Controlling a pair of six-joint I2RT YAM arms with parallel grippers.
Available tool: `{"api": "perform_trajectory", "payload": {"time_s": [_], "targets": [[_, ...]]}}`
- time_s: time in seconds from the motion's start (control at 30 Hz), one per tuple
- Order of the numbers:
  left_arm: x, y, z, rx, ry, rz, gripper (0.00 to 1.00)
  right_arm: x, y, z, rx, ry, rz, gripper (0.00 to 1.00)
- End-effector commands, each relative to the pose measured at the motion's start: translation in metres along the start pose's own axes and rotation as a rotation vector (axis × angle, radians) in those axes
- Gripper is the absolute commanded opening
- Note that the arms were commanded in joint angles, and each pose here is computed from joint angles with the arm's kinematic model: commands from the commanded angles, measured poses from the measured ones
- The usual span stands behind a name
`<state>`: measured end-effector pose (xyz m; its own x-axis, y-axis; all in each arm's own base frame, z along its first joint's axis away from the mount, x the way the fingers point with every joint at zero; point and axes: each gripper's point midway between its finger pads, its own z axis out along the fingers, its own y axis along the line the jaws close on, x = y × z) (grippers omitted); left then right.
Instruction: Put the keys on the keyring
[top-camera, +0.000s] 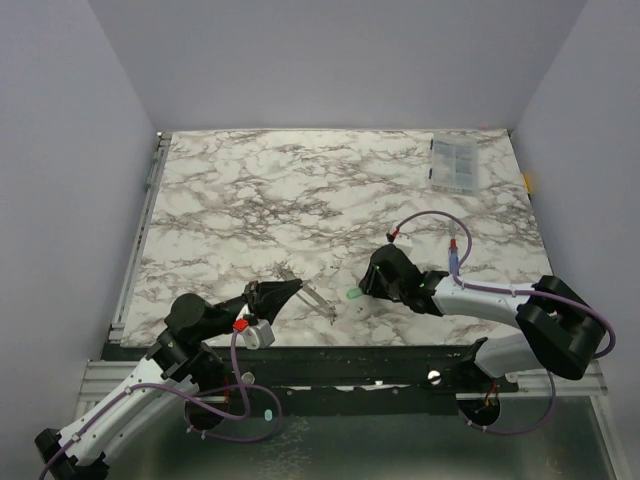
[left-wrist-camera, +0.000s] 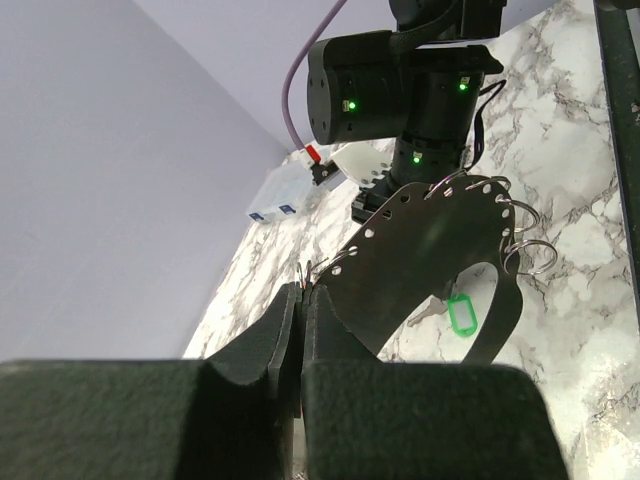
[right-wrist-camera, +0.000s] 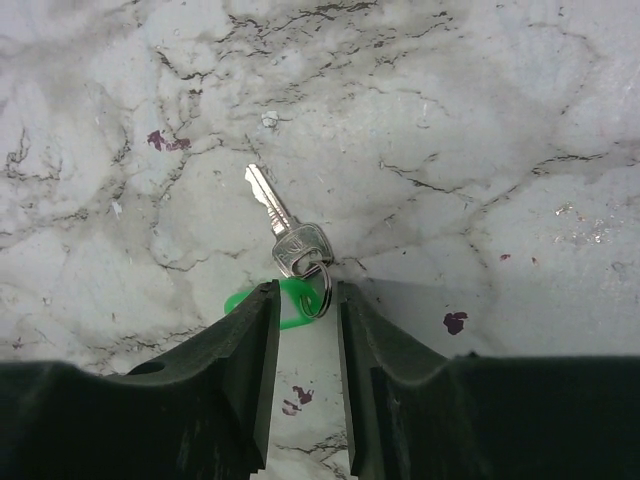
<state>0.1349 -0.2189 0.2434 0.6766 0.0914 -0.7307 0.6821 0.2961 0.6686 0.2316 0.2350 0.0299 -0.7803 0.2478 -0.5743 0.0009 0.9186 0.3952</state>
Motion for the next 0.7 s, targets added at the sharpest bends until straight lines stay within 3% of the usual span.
{"api": "perform_trajectory", "payload": {"time_s": [0.0,0.33,0.53,0.67], "targets": [[-0.013,0.0055,0.0012,-0.005,-0.047,0.018,0.0,-0.0064,0.0028,-0.0007,-0.018,-0.037,0.032,0.35],[-0.0134,0.0045,0.0016,0.0,-0.05,0.018,0.0,-0.0044,0.0008,0.0013,-0.015,-0.038,0.039,0.34],[-0.0135,0.0046,0.0016,0.0,-0.05,0.017,0.0,-0.0036,-0.0004,0.0034,-0.015,-0.041,0.03,0.23],[-0.014,0.0045,0.0017,0.001,-0.052,0.017,0.0,-0.0031,-0.0012,0.0045,-0.004,-0.034,0.023,0.22]]}}
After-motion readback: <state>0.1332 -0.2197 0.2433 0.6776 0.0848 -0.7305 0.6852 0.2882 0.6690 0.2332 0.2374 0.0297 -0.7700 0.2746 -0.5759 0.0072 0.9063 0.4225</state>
